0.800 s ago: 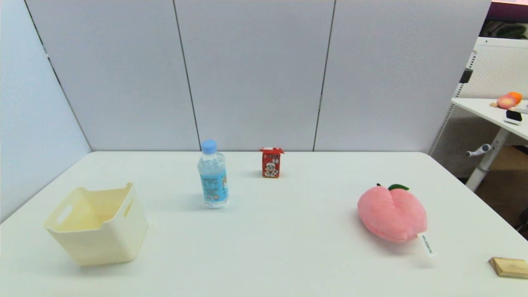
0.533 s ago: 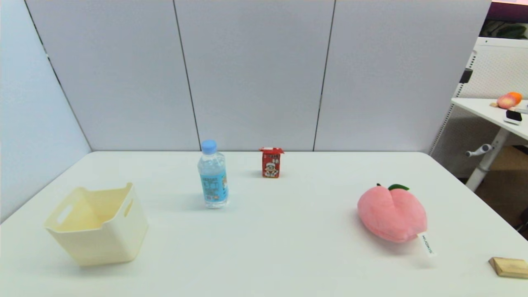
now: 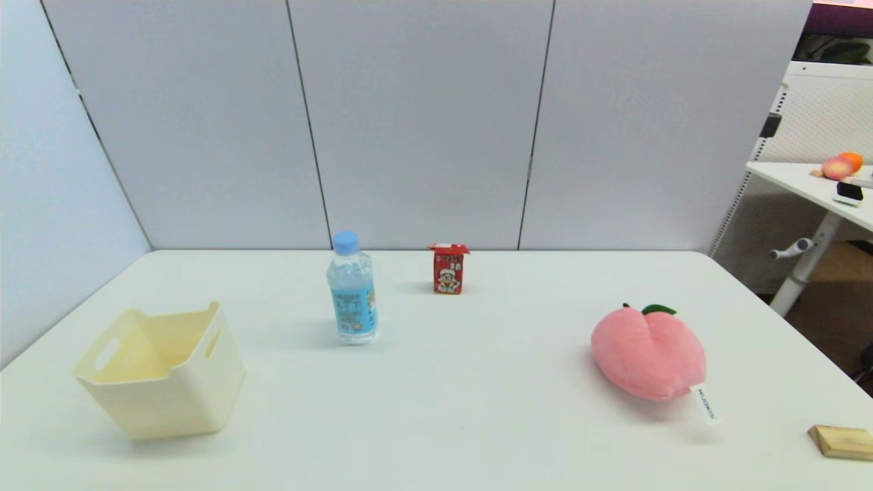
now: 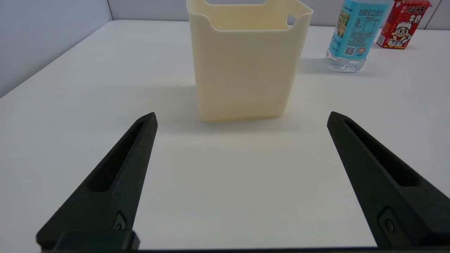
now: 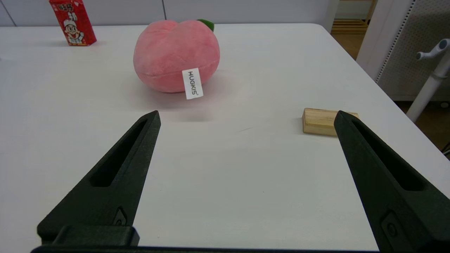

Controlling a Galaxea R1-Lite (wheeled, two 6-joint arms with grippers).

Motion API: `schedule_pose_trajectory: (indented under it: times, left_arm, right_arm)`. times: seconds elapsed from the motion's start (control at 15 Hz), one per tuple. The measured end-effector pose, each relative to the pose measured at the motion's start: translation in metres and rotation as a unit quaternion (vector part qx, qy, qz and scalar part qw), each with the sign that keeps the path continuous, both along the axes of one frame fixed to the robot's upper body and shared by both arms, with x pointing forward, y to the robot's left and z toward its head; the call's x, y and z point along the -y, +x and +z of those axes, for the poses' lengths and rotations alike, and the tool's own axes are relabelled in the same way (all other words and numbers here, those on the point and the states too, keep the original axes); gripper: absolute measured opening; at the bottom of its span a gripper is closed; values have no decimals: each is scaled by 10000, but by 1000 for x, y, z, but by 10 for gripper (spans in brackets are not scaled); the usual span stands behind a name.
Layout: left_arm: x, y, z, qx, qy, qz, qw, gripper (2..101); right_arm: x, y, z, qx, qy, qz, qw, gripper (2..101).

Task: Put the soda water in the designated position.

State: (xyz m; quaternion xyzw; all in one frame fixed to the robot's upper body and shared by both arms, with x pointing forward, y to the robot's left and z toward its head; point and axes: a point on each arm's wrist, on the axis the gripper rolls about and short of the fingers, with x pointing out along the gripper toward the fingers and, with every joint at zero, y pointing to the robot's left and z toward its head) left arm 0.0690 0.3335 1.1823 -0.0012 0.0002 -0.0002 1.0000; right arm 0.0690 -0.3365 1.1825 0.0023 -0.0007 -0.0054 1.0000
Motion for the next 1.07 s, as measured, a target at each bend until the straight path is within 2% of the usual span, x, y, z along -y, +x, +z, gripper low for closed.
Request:
schedule_pose_trajectory:
  times: [0.47,0.6,0.8,1.07]
  left_arm:
    - [0,2,7,-119,-203,81,9997,978]
    - [0,2,40,-22,-98,60,9999,978]
    - [0,12,115,-44,233,21,9997,978]
    - [2,70,210,-325,723,-311,9964,978]
  right_arm:
    - [0,0,0,0,0,2,10000,977]
    - [0,0,0,0,-2,0,10000,977]
    - [0,0,0,0,0,2,10000,977]
    - [0,0,0,0,0,0,10000,977]
